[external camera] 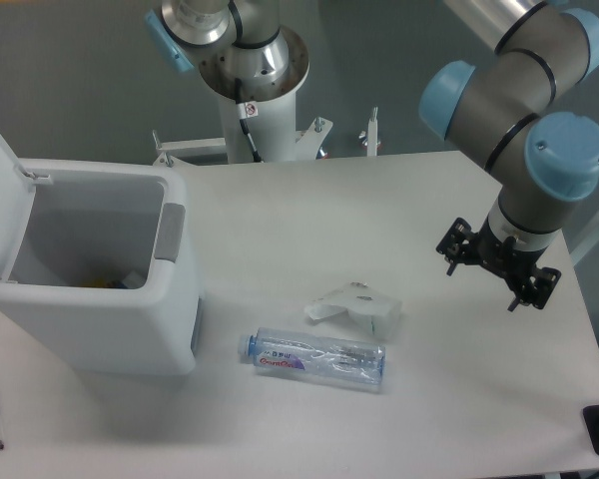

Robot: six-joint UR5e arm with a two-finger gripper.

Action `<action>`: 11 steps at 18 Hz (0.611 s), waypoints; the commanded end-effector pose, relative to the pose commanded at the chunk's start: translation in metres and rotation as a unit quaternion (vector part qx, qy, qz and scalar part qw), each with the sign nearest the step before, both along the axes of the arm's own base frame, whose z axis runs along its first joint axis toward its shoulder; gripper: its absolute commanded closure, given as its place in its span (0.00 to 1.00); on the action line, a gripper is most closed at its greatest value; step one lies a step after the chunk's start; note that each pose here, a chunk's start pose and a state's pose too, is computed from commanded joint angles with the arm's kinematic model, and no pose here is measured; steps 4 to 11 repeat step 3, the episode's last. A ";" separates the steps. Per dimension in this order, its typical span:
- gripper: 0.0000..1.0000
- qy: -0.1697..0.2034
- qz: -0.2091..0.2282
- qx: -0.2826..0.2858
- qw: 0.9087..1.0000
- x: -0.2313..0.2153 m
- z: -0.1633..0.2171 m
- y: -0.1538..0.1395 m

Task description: Open the trash can

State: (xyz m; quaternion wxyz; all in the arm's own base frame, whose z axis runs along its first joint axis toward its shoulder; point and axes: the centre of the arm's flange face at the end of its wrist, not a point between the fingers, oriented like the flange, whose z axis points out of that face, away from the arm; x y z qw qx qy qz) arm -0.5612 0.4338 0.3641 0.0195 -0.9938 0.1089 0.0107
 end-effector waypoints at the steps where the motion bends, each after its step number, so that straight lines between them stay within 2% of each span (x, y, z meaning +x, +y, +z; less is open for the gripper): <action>1: 0.00 0.001 0.000 0.000 1.000 0.000 -0.002 0.000; 11: 0.00 0.002 0.001 0.001 1.000 0.001 -0.005 -0.001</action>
